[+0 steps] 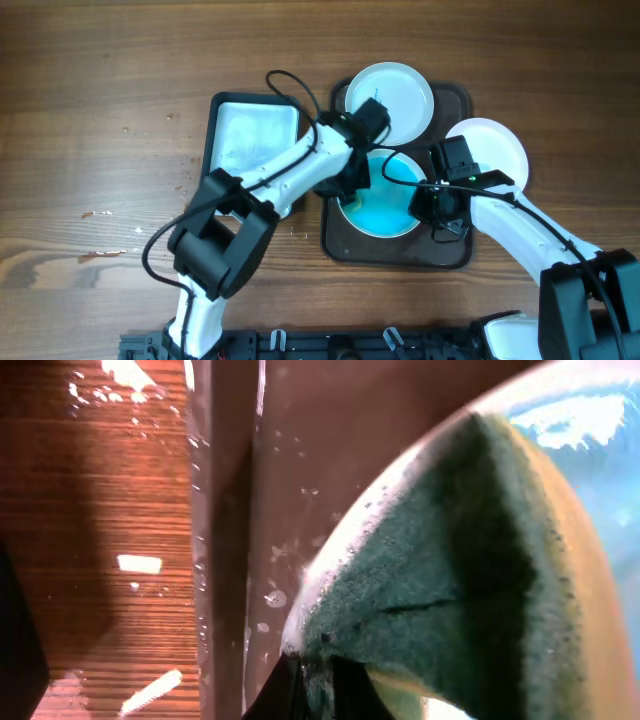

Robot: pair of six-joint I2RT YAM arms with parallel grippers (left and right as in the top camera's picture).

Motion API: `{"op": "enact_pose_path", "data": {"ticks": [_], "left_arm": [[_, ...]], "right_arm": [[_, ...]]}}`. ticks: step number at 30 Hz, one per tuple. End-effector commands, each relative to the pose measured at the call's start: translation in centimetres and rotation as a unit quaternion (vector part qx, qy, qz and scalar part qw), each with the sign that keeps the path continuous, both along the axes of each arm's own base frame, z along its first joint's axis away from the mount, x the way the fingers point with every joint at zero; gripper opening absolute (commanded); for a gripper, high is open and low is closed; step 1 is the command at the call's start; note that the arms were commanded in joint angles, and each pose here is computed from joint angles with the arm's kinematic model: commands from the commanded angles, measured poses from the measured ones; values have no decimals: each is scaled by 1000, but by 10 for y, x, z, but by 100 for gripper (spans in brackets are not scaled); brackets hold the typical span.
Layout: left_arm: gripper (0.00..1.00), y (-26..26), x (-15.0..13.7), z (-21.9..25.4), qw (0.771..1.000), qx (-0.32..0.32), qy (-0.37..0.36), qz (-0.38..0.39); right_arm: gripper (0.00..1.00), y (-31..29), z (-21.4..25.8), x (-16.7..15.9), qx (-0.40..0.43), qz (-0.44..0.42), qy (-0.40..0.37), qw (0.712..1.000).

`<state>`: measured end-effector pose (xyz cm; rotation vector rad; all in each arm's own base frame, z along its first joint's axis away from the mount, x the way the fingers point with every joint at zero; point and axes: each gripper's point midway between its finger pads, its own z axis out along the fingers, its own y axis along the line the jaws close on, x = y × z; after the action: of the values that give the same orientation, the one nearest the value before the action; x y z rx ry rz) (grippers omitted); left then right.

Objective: Clean dirty plates on tray and stack at the side
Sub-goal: 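Return the sponge to the white tray with the left gripper, then lift the right plate with the right gripper and tilt it over the sponge tray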

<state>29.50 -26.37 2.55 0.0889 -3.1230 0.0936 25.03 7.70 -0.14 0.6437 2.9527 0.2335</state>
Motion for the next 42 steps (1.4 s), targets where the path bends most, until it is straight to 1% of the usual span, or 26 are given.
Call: {"op": "enact_pose_path", "data": {"ticks": [1,3,6,9,10,12,15,18,20,22,23,25,26,28,29,32,34,37,40,42], "left_arm": [[4,16,23,49,997,-62,-23,41],[4,21,27,75,994,-101,-32,41],[4,53,40,111,989,-117,-69,64],[4,92,53,126,986,-103,-95,87],[4,118,60,124,986,-73,-103,106],[4,156,66,115,985,-15,-110,133],[4,187,66,88,985,40,-108,132],[4,191,57,46,989,57,-93,97],[4,202,46,18,989,86,-80,93],[4,204,42,5,989,91,-76,93],[12,204,42,5,989,90,-76,93],[45,199,45,14,989,76,-84,94],[56,195,48,22,989,65,-90,94],[62,189,53,46,989,44,-106,95],[65,188,54,59,988,38,-115,95],[77,182,55,97,984,9,-147,96],[79,183,53,119,980,-2,-172,98],[79,190,48,144,973,-14,-202,110],[82,208,43,172,958,-29,-236,161],[87,220,39,190,948,-48,-256,183]], "right_arm": [[4,-28,-25,-29,-70,3,54,996],[4,-28,-25,-29,-70,3,53,996],[4,-28,-25,-29,-70,2,54,996],[4,-28,-25,-29,-70,3,53,996],[4,-28,-25,-29,-70,2,53,996],[4,-28,-25,-29,-70,3,53,996],[4,-28,-25,-29,-70,2,53,996],[4,-28,-25,-28,-69,2,51,996],[4,-28,-25,-28,-69,2,50,996],[5,-28,-25,-28,-69,4,50,996],[4,-27,-25,-27,-69,8,48,996],[4,-23,-25,-22,-61,36,36,997],[4,-19,-23,-18,-53,53,30,997],[4,-10,-11,-12,-33,84,29,995],[4,-9,-3,-9,-34,83,32,995],[4,-5,35,8,-34,97,19,995],[4,-3,63,20,-37,126,9,991],[5,1,93,33,-38,150,-7,988],[4,9,120,43,-38,168,-24,985],[4,20,132,50,-37,187,-35,981]]}}
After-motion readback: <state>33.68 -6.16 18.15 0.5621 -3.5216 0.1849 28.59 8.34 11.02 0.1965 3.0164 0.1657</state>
